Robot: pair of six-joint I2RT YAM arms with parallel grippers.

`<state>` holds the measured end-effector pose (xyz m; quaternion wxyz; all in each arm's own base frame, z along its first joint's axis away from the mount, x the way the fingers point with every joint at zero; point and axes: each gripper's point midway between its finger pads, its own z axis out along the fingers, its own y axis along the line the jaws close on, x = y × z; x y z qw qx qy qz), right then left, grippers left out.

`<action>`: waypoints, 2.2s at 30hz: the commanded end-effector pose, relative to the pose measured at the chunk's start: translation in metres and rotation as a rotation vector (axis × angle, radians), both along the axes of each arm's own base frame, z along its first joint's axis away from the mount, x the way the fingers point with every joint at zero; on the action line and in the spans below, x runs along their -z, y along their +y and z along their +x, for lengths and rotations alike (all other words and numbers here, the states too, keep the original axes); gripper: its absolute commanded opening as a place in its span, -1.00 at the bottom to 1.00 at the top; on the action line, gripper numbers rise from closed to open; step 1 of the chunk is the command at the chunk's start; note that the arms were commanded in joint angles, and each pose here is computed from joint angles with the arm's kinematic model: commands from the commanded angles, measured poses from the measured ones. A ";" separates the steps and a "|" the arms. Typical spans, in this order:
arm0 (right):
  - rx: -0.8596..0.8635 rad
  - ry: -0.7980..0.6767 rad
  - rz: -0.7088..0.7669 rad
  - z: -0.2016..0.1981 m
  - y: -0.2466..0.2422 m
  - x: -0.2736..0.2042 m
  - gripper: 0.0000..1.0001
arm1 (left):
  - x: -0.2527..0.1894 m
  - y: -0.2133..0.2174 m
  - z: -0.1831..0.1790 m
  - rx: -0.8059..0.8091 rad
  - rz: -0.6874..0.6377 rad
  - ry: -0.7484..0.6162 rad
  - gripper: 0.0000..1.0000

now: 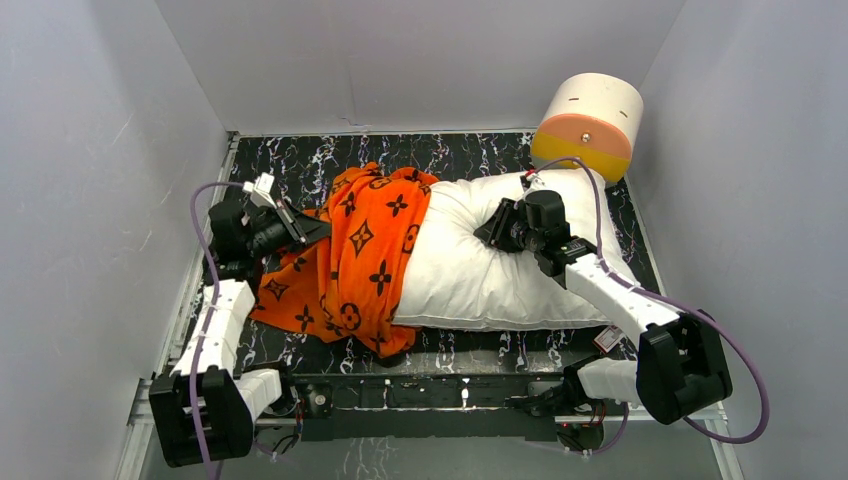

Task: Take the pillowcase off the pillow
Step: Remove the pillow from the pillowcase.

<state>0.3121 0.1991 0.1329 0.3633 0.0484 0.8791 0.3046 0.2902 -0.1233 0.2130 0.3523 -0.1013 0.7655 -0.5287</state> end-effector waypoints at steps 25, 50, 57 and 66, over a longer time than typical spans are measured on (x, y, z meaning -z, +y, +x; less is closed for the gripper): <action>0.079 0.350 -0.343 -0.070 -0.073 0.096 -0.25 | -0.089 0.226 -0.048 -0.961 1.139 0.129 -1.00; 0.035 0.345 -0.263 -0.071 -0.057 0.081 -0.19 | -0.026 0.024 -0.024 -0.053 0.279 0.045 0.97; 0.027 0.351 -0.252 -0.073 -0.055 0.083 -0.16 | 0.007 -0.004 -0.025 0.041 -0.023 0.041 0.97; 0.001 0.333 -0.203 -0.070 -0.045 0.081 -0.16 | 0.018 -0.010 -0.023 0.038 -0.113 0.081 -0.98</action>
